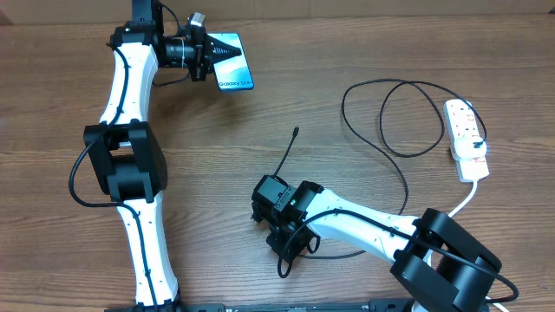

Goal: Plug charger to phone and switch on socket

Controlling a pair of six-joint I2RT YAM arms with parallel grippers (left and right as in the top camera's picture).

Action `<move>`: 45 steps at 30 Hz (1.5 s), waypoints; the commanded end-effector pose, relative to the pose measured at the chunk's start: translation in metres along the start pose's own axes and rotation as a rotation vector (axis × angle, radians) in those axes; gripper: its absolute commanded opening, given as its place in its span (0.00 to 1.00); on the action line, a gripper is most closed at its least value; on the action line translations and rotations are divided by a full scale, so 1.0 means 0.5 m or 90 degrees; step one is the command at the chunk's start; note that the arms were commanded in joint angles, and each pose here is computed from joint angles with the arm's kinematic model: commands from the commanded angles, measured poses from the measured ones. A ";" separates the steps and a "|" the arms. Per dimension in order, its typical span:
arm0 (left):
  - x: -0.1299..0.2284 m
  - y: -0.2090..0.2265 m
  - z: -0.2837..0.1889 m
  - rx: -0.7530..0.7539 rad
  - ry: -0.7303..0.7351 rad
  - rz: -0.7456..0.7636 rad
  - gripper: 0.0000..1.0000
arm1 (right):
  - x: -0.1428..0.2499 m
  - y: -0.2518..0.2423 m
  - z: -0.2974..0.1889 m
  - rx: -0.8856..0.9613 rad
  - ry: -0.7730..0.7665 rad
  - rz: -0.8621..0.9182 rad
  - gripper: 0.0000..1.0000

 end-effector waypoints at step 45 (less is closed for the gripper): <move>0.007 -0.041 -0.014 0.048 0.010 0.048 0.04 | -0.202 -0.345 -0.360 0.047 -0.324 0.610 0.70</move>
Point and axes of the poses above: each gripper's point midway between its finger pads, its own z axis out along the fingers, its own y axis along the line the jaws close on, x = y × z, the point moved 9 cm from there along -z, back along the fingers, and after that the axes turned 15 degrees about z, right-handed, at the moved point
